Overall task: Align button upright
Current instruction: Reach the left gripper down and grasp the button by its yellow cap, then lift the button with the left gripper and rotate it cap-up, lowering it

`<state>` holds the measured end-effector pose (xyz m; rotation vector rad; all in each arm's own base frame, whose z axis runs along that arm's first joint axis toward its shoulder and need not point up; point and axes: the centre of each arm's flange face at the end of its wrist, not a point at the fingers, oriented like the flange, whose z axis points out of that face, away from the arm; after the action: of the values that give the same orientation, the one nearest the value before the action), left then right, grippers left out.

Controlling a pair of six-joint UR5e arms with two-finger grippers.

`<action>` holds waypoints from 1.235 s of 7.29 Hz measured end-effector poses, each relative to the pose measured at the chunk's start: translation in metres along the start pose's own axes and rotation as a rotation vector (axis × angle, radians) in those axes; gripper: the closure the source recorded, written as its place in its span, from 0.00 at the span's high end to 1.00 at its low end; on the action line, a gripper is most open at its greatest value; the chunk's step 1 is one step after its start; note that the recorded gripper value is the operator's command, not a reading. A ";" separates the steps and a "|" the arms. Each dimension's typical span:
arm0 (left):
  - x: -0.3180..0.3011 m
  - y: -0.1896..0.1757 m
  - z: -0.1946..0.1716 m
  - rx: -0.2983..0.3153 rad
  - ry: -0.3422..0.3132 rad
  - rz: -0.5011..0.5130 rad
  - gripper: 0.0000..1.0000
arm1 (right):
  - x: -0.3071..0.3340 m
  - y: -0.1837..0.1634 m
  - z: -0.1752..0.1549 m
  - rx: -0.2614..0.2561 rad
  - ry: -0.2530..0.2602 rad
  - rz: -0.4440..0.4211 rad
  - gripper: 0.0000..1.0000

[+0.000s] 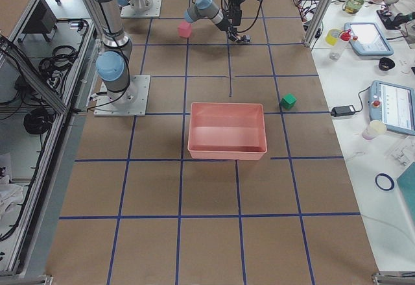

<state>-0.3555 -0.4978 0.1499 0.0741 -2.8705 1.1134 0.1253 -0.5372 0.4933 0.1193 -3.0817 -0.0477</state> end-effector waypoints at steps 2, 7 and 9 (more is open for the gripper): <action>0.002 -0.018 -0.017 0.027 0.015 -0.038 0.31 | 0.000 0.000 0.000 0.000 0.000 0.000 1.00; -0.013 -0.127 -0.052 -0.225 -0.053 -0.187 0.18 | 0.000 0.000 0.001 -0.002 0.001 -0.001 1.00; -0.034 -0.150 -0.062 -0.466 -0.049 -0.435 0.00 | 0.000 0.000 0.001 -0.003 0.001 -0.002 1.00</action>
<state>-0.3089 -0.5657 0.2935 0.6653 -2.8633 0.3644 0.1252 -0.5369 0.4925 0.1217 -3.0805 -0.0518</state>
